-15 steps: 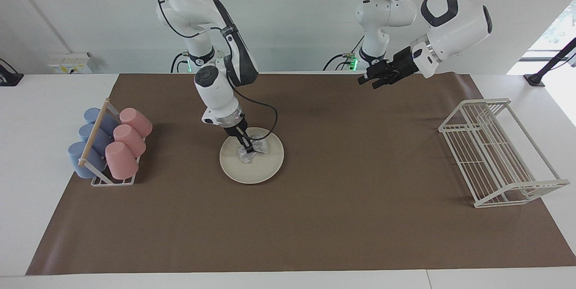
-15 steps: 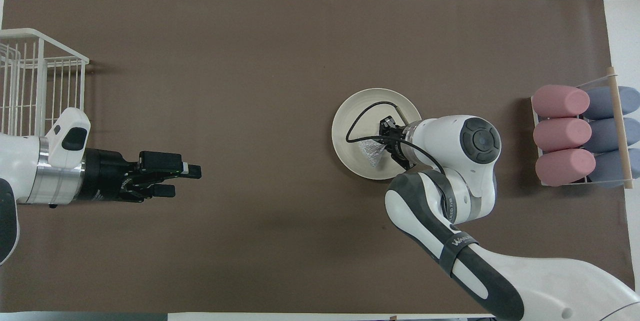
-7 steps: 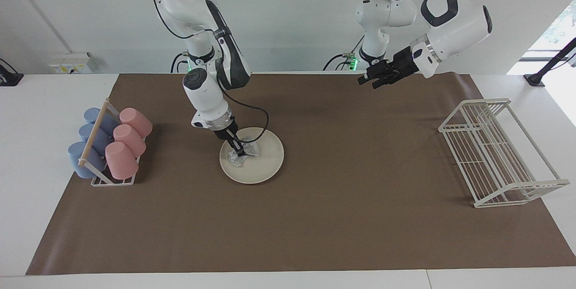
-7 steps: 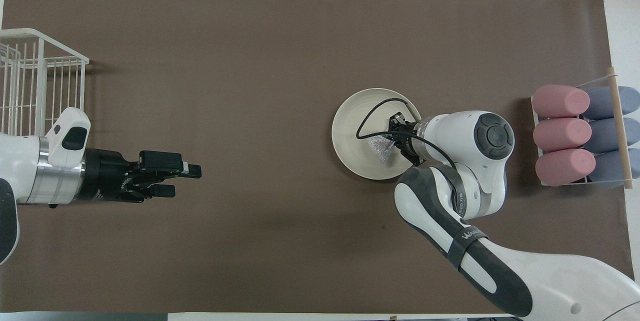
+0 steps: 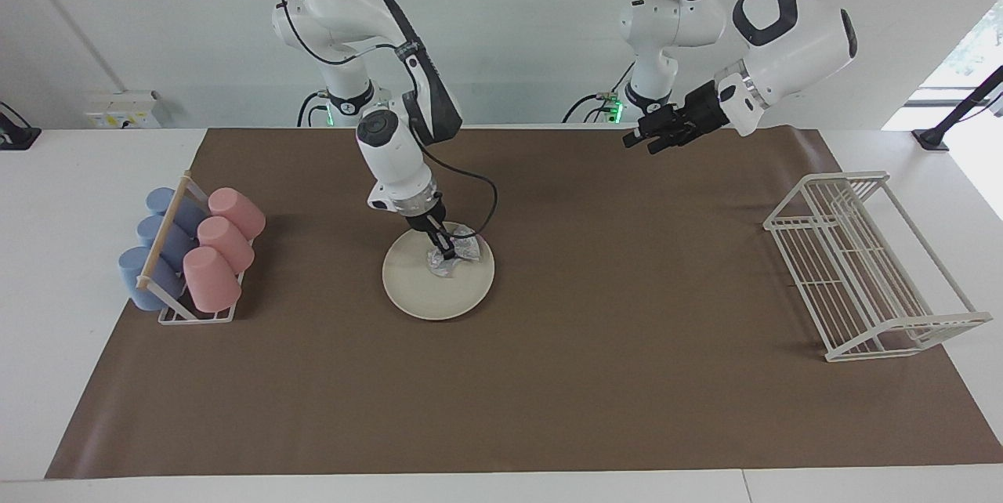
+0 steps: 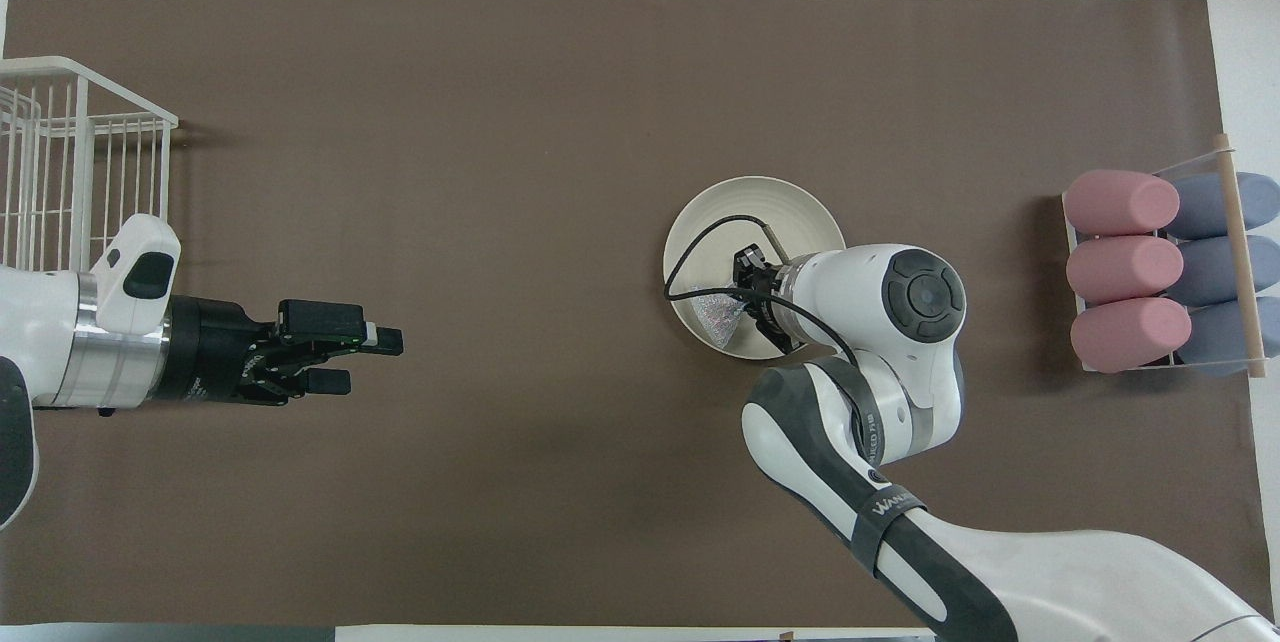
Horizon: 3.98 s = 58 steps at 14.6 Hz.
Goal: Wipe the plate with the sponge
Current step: 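Carry the sponge from the plate toward the waiting left gripper, then grasp the sponge with the left gripper while the right gripper releases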
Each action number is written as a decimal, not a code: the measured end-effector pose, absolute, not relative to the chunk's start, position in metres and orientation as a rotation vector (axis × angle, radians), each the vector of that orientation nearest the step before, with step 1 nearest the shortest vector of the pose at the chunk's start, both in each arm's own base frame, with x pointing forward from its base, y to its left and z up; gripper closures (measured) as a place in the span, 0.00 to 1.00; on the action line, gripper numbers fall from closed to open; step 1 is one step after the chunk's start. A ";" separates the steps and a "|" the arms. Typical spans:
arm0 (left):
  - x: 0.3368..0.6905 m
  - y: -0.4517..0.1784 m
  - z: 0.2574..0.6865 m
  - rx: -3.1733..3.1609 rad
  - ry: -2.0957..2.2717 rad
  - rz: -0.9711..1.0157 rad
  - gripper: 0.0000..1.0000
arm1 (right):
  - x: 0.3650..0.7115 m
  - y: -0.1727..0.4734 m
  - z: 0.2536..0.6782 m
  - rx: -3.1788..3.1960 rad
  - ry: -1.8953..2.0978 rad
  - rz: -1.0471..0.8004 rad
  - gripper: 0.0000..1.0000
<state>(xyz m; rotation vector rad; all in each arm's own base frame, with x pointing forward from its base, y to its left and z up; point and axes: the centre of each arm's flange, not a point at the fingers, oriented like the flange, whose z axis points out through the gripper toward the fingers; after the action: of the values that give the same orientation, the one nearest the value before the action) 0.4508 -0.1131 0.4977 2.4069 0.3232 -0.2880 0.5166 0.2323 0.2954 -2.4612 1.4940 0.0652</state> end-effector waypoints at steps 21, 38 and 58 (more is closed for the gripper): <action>0.457 -0.117 0.506 2.399 0.363 -0.286 0.00 | 0.483 0.414 0.514 -2.129 1.908 0.163 0.91; 0.461 -0.145 0.467 2.035 0.469 -0.427 0.26 | 0.437 0.463 0.524 -2.168 1.899 0.124 0.91; 0.456 -0.159 0.465 2.035 0.487 -0.475 0.96 | 0.449 0.451 0.524 -2.170 1.897 0.110 0.66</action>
<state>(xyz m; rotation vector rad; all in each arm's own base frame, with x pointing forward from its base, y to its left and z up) 0.4557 -0.1590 0.4652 2.0354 0.4874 -0.4749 0.4490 0.4515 0.5239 -2.1696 1.8974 0.1103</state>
